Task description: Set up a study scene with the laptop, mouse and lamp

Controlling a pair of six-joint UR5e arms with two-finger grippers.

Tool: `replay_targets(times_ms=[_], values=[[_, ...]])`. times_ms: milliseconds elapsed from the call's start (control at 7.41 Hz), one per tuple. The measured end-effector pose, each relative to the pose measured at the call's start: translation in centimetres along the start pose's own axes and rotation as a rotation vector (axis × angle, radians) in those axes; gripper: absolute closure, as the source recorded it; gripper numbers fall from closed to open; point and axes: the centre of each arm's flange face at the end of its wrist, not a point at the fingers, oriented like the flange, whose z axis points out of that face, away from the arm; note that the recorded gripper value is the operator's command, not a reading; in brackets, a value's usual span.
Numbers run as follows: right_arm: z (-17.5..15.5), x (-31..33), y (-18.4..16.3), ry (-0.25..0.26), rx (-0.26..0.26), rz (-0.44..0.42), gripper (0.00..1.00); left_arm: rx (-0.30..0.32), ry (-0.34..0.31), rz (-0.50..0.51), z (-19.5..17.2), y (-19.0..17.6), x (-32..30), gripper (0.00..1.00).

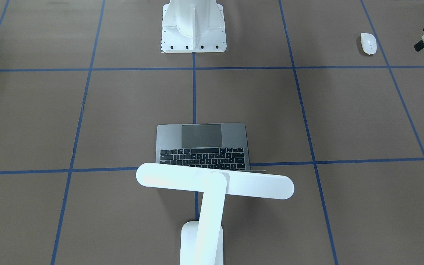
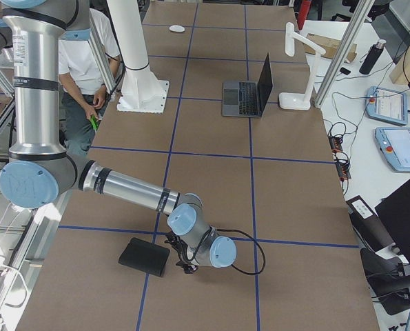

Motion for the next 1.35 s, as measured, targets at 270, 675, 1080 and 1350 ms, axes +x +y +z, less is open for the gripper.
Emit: replay_targets(times_ms=[270, 675, 1080, 1350], values=[[1.6, 0.2, 0.3, -0.026, -0.017, -0.008, 0.06, 0.007, 0.001, -0.01, -0.4, 0.1, 0.5, 0.0], [3.4, 0.9, 0.8, -0.06, -0.03, -0.009, 0.07, 0.011, 0.002, -0.008, -0.6, 0.2, 0.8, 0.0], [3.9, 0.9, 1.4, -0.058, -0.035, -0.038, 0.07, 0.014, 0.002, -0.005, -0.7, 0.2, 1.0, 0.0], [3.4, 0.8, 0.7, -0.042, -0.035, -0.062, 0.07, 0.019, 0.003, -0.006, -0.9, 0.3, 1.4, 0.0]])
